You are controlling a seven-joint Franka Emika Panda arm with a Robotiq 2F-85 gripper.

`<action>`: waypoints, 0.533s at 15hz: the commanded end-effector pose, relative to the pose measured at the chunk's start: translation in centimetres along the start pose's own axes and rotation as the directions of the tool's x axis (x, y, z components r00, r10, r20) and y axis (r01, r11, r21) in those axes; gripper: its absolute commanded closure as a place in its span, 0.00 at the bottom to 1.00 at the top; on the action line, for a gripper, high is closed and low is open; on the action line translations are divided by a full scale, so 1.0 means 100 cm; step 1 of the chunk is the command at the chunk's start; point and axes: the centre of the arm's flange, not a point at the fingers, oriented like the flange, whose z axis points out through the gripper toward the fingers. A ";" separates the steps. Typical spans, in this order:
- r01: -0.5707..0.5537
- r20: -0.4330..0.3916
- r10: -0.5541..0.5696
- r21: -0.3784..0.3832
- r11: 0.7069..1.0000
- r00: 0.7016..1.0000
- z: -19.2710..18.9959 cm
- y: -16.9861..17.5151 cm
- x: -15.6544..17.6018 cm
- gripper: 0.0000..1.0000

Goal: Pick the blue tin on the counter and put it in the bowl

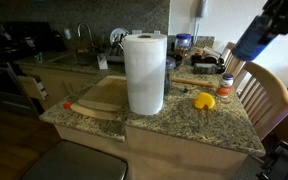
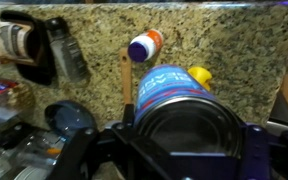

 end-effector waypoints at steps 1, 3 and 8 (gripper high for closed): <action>-0.109 -0.063 0.100 -0.167 0.980 0.993 -0.069 0.049 0.045 0.43; -0.177 -0.094 0.158 -0.242 0.954 0.983 -0.092 0.079 0.064 0.43; -0.273 -0.070 0.264 -0.233 0.933 0.962 -0.079 0.169 0.111 0.43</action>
